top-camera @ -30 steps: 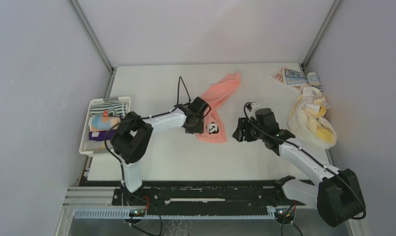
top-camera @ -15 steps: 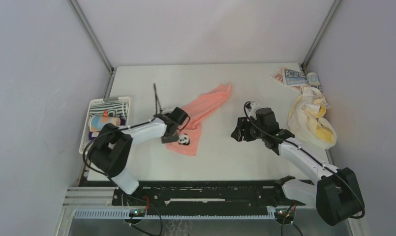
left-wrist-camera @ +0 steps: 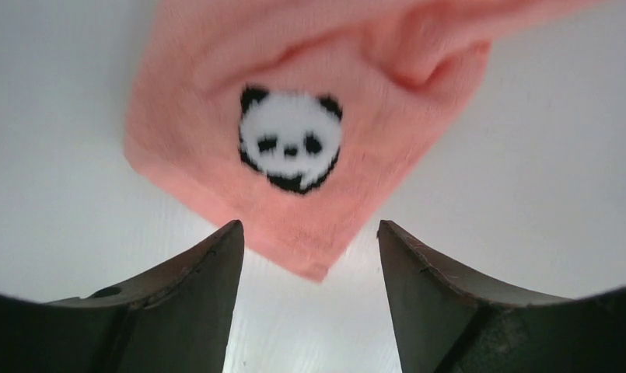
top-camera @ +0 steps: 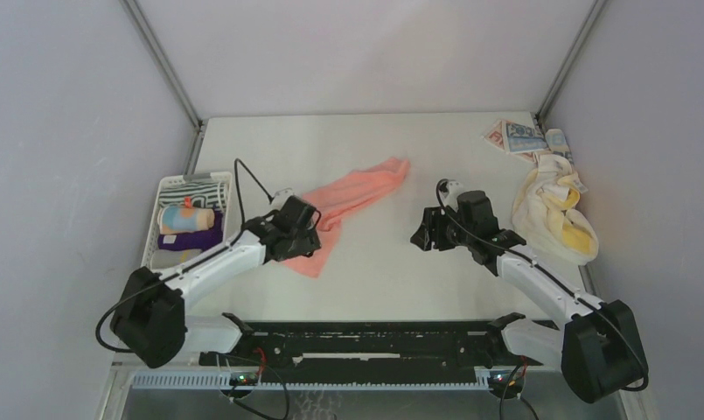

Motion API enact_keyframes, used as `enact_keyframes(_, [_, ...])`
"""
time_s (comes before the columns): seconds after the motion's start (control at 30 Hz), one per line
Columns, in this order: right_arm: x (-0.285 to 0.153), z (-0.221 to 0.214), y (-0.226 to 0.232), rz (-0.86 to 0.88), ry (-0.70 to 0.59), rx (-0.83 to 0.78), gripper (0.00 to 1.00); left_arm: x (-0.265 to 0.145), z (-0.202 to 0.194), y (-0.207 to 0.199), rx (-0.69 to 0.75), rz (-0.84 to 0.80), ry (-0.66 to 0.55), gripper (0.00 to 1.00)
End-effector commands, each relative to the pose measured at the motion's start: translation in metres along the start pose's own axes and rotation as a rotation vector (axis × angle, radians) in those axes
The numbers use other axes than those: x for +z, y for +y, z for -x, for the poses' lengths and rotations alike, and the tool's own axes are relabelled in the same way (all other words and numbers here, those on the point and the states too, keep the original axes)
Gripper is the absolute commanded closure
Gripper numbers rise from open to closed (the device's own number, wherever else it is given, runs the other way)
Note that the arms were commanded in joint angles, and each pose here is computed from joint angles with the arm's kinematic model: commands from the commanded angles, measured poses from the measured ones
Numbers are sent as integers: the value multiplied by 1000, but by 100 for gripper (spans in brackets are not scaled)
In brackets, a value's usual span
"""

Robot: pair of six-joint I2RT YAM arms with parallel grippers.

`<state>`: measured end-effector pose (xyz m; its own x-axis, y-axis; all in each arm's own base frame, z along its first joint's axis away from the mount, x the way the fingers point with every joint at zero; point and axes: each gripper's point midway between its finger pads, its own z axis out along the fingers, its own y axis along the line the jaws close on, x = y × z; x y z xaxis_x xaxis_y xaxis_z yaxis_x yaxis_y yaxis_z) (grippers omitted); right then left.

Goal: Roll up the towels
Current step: Flatten out the towel at the center of the board.

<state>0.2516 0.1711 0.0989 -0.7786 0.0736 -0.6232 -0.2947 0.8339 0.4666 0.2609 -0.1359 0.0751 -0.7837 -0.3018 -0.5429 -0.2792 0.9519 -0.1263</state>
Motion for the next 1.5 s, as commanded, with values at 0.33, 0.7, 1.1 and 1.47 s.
enact_keyframes(0.33, [1, 9, -1, 24, -28, -19, 44, 6, -58, -30, 218, 42, 116, 38])
enact_keyframes(0.7, [2, 25, -6, 38, -84, 3, 44, 22, -108, -7, 351, 112, 328, 43])
enact_keyframes(1.1, [30, 79, -13, 28, -153, 58, 43, 23, -155, 9, 375, 36, 491, 99])
enact_keyframes(1.47, [123, 124, -30, 94, -77, 366, 43, -28, -159, 28, 386, -110, 471, 100])
